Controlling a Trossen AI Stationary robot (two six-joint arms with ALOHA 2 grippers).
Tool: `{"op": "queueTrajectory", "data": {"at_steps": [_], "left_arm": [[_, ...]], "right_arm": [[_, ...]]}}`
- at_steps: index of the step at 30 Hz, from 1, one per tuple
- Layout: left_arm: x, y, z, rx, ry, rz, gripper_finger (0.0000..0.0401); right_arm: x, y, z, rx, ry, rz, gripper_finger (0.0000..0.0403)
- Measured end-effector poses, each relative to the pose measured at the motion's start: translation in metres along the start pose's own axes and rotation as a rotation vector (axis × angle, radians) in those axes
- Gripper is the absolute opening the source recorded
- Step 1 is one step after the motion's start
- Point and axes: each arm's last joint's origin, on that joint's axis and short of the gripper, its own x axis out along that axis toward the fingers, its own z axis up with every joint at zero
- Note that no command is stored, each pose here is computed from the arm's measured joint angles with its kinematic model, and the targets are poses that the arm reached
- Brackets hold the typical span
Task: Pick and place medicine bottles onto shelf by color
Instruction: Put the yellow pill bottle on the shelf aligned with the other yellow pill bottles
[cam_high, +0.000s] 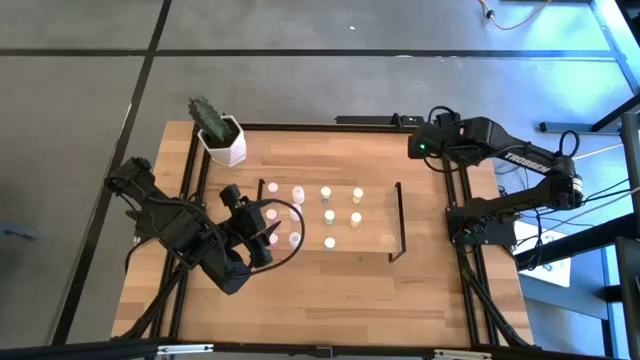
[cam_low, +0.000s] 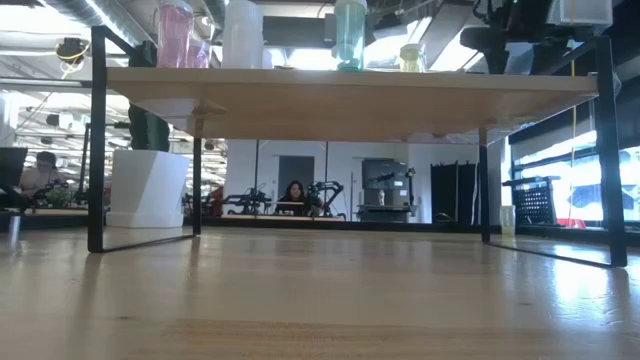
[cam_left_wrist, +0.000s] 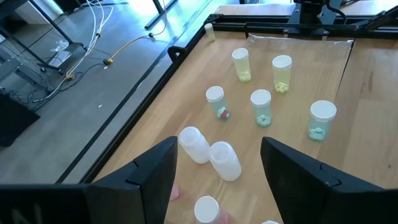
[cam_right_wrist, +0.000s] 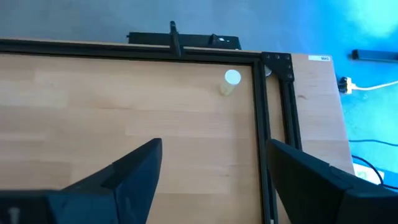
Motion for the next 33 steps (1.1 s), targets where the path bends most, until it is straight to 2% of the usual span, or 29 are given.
{"op": "queueTrajectory", "data": {"at_steps": [5,16,26,33], "left_arm": [[0.000,0.000,0.000,0.000,0.000,0.000,0.0224],[0.000,0.000,0.000,0.000,0.000,0.000,0.0224],[0.000,0.000,0.000,0.000,0.000,0.000,0.0224],[0.000,0.000,0.000,0.000,0.000,0.000,0.0224]], "right_arm": [[0.008,0.003,0.006,0.021,0.002,-0.039,0.0287],[0.032,0.003,0.023,-0.022,0.031,-0.141,0.0287],[0.073,0.013,0.040,-0.152,0.126,-0.266,0.0287],[0.112,0.026,0.051,-0.246,0.219,-0.270,0.0287]]}}
